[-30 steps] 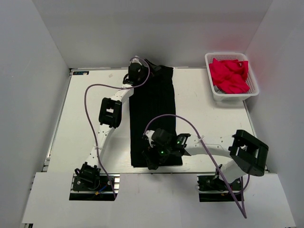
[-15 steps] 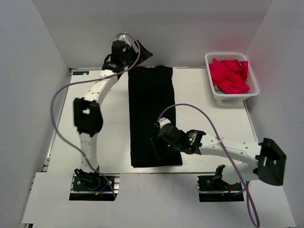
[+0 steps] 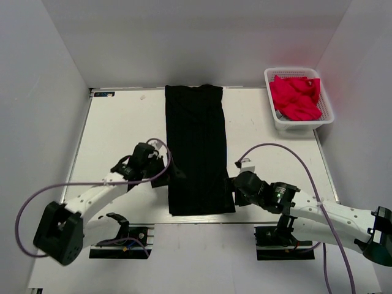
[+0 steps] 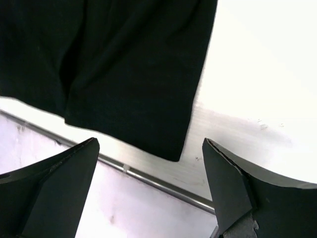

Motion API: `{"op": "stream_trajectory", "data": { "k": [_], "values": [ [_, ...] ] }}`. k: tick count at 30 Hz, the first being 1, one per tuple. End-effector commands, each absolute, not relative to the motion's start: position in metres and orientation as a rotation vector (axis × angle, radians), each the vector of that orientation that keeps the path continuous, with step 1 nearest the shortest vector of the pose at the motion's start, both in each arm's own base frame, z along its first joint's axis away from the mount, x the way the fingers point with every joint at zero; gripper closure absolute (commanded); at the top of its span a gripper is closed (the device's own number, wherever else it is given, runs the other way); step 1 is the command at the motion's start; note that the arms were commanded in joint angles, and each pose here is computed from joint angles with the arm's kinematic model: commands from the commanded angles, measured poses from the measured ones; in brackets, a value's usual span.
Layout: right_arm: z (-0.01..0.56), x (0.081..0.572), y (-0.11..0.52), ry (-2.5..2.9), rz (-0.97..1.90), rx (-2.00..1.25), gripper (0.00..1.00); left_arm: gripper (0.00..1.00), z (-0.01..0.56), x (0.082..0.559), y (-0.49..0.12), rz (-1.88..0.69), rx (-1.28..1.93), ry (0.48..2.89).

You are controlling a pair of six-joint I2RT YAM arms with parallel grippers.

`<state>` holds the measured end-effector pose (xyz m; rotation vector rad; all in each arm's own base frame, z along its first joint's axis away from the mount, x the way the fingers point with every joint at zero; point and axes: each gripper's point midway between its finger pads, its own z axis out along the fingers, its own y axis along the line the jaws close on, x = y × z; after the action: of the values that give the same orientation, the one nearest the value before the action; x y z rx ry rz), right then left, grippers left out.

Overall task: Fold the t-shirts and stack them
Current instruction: Rotate the tshirt 90 degrees, then grab the bottom of the folded rectangular tshirt with both arms

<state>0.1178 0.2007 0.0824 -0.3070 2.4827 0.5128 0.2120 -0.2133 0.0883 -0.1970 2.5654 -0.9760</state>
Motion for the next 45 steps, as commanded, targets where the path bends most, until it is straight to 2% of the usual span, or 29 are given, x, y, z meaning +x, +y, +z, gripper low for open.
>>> {"op": "stream_trajectory", "data": {
  "k": [1, 4, 12, 17, 24, 26, 31, 37, 39, 41, 43, 45],
  "values": [
    [0.076, 0.108, 0.201, 2.520, 0.554, -0.317, 0.10, 0.00, 0.107, 0.173, -0.210, -1.039, -0.189, 2.615],
    [0.069, 0.102, 0.199, 2.555, 0.552, -0.324, 0.10, 0.00, 0.093, 0.147, -0.186, -0.855, -0.232, 2.751],
    [0.048, 0.091, 0.188, 2.626, 0.541, -0.238, 0.10, 0.02, 0.031, 0.075, -0.160, -0.732, -0.360, 3.029],
    [0.041, 0.087, 0.195, 2.629, 0.615, -0.224, 0.10, 0.06, 0.029, 0.081, -0.167, -0.779, -0.355, 2.974],
    [0.023, 0.082, 0.193, 2.675, 0.610, -0.213, 0.10, 0.26, 0.014, 0.079, -0.173, -0.742, -0.315, 3.027],
    [0.018, 0.082, 0.193, 2.681, 0.611, -0.212, 0.10, 0.28, 0.007, 0.080, -0.170, -0.695, -0.314, 3.037],
    [0.014, 0.079, 0.199, 2.701, 0.647, -0.227, 0.11, 0.40, 0.001, 0.084, -0.171, -0.663, -0.307, 3.037],
    [0.015, 0.075, 0.199, 2.734, 0.645, -0.235, 0.39, 0.67, -0.003, 0.086, -0.173, -0.647, -0.298, 3.051],
    [0.010, 0.074, 0.193, 2.745, 0.613, -0.232, 0.45, 0.80, -0.004, 0.091, -0.174, -0.648, -0.295, 3.032],
    [0.008, 0.074, 0.190, 2.747, 0.598, -0.221, 0.50, 0.87, -0.006, 0.092, -0.175, -0.661, -0.291, 3.020],
    [0.007, 0.074, 0.190, 2.758, 0.584, -0.222, 0.56, 1.00, -0.008, 0.092, -0.177, -0.671, -0.274, 3.029],
    [0.008, 0.073, 0.192, 2.764, 0.591, -0.230, 0.63, 1.00, -0.007, 0.094, -0.181, -0.684, -0.271, 3.031]
  ]
}}
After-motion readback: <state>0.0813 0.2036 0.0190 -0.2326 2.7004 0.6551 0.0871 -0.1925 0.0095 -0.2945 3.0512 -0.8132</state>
